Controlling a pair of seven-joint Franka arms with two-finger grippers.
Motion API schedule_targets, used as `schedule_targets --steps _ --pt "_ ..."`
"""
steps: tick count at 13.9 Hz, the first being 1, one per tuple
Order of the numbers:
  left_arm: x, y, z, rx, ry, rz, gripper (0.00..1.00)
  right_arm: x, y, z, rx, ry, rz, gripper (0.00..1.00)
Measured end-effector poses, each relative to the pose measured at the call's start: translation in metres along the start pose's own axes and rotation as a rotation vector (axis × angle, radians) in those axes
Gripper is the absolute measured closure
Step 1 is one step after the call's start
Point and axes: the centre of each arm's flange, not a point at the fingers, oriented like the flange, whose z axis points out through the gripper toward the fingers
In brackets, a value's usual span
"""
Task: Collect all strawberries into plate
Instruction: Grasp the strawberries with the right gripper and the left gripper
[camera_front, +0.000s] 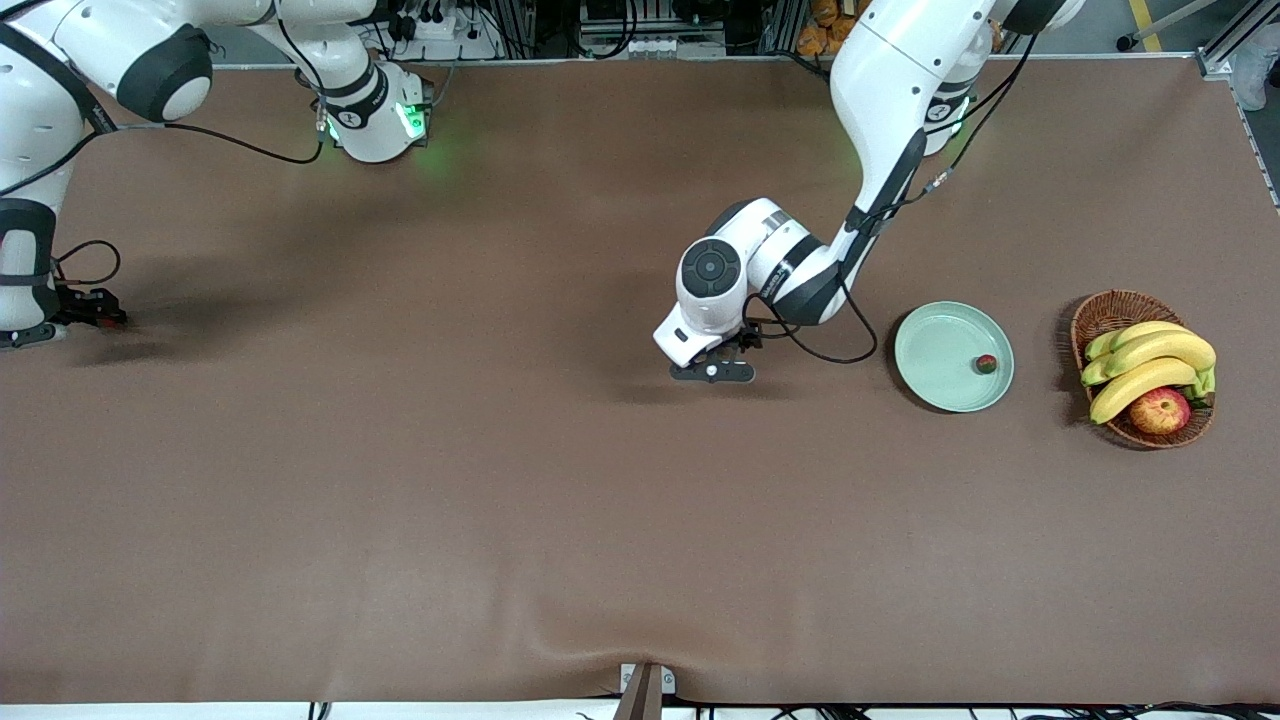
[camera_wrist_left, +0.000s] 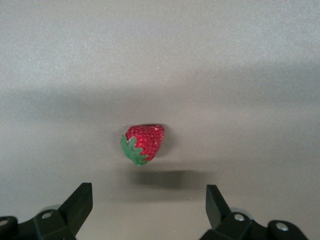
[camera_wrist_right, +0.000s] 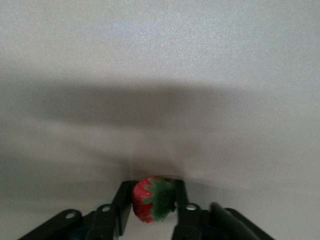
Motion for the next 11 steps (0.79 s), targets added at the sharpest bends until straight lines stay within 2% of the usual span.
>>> schedule_targets --steps 5,11 --pt "0.016 -0.002 0.012 -0.062 0.057 0.001 0.00 0.022 -0.011 -0.012 -0.008 0.005 -0.042 0.65" --pt "0.021 -0.006 0.020 -0.064 0.058 0.014 0.00 0.084 -0.069 -0.090 0.008 -0.029 -0.004 0.66"
